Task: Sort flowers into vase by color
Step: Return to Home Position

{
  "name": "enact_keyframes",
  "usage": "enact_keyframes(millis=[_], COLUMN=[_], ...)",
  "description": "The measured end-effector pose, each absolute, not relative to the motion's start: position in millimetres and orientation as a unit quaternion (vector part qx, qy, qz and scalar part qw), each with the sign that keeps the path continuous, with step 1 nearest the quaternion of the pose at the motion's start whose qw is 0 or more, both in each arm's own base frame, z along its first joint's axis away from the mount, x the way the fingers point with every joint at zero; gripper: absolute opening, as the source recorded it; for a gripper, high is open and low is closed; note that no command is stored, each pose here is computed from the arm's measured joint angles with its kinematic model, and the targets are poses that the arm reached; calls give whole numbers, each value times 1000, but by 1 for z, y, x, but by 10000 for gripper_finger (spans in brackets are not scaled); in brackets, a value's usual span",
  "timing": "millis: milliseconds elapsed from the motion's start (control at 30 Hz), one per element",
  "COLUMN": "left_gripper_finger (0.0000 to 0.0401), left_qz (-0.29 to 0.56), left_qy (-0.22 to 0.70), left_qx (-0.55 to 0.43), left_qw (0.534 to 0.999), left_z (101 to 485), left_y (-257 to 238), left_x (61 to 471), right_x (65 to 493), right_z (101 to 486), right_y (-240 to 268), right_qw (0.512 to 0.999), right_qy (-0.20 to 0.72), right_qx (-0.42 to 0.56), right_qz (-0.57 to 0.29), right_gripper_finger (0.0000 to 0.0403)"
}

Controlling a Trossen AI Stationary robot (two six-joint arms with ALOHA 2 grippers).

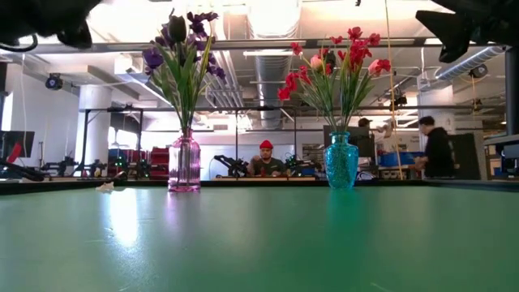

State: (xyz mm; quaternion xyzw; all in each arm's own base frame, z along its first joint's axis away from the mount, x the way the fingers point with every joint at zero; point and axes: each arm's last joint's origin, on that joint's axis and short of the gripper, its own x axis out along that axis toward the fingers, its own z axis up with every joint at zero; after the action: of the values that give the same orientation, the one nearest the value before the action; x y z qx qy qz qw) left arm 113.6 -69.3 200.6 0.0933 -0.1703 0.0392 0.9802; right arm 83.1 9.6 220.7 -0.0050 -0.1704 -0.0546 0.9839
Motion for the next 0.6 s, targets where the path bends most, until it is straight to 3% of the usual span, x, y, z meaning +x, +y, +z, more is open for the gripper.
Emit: enact_keyframes(millis=[133, 600], left_gripper_finger=[0, 0], left_qz=[75, 60], left_qy=[-123, -63], left_qx=[66, 71], left_qw=[987, 994], left_z=[197, 183], left_y=[-61, -38], left_x=[109, 81], right_x=[85, 89], right_z=[219, 203], right_y=[10, 11], right_qw=[985, 985], right_qy=[-164, -139], right_qx=[-11, -79], right_qz=[-55, -62], right_gripper_finger=[199, 199])
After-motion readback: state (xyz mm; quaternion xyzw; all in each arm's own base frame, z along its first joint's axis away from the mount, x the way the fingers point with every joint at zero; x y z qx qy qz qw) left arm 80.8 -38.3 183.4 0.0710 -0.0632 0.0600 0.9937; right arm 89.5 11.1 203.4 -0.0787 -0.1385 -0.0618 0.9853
